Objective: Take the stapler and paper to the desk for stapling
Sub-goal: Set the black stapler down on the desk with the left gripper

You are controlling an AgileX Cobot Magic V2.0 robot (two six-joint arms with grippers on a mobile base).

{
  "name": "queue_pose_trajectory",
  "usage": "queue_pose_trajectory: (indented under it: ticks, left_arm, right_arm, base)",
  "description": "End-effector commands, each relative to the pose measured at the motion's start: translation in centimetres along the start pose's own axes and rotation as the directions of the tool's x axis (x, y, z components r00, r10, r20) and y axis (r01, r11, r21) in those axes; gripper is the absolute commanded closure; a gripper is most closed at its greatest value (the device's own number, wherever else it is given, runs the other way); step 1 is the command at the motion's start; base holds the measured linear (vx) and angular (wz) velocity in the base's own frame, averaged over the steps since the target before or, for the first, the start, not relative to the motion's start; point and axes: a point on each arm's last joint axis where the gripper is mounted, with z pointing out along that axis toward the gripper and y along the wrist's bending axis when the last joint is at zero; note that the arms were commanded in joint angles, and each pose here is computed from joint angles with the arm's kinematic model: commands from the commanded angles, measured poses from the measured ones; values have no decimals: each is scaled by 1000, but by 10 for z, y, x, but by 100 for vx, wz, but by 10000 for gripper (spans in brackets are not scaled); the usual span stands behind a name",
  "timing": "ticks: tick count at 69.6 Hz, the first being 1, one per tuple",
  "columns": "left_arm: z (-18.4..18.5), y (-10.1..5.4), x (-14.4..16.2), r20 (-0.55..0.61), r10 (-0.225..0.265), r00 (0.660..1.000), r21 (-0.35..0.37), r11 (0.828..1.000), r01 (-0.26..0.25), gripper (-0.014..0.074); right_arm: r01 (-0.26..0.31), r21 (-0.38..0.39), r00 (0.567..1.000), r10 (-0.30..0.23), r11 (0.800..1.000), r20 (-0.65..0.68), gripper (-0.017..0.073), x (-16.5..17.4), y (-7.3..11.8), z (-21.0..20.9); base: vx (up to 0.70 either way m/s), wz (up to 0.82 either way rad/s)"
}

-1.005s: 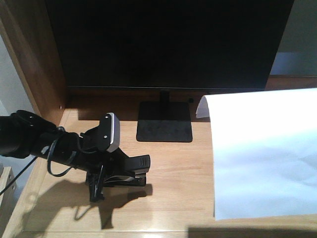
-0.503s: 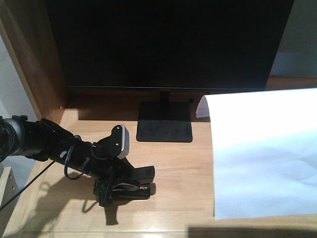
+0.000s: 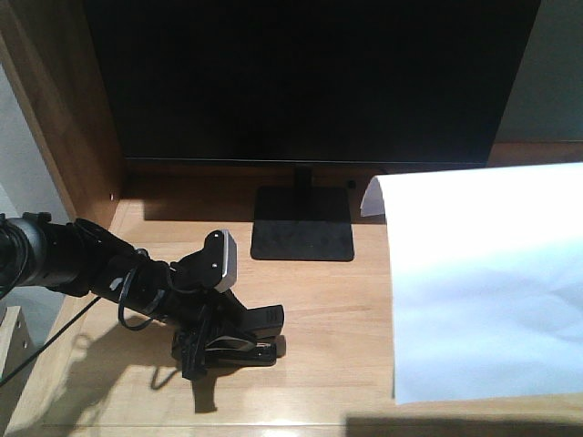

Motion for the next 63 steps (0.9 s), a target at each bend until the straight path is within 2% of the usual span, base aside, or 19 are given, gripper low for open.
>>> queue_pose_trajectory:
  ticks: [1,21,31,37,45,63]
  left_arm:
    - [-13,1,-26,94,42,995,-18,999,-41,397]
    - [-13,1,-26,96,34,995,-14,999,-32,141]
    - [-14,0,-25,90,44,995,-1,999,-44,5]
    - [-14,0,-25,90,46,995,-3,999,-46,-49]
    - [-15,0,-26,92,40,995,-4,999,-40,-70]
    - [-27,-1,-37,102,-93,990,-25,995,96,-13]
  right_arm:
    - [10,-45,1000,-9,999,13,565,-3,6,5]
    - [10,-45,1000,-9,999,13,565,-3,6,5]
    - [10,-45,1000,-9,999,13,565,-3,6,5]
    - [10,-45,1000,-9,999,13,565,-3,6,5]
    - [10,-45,1000,-9,999,13,565,-3,6,5]
    - [10,-45,1000,-9,999,13,565,-3,6,5]
  base:
    - [0,0]
    - [0,0]
    - [0,0]
    - [0,0]
    - [0,0]
    - [0,0]
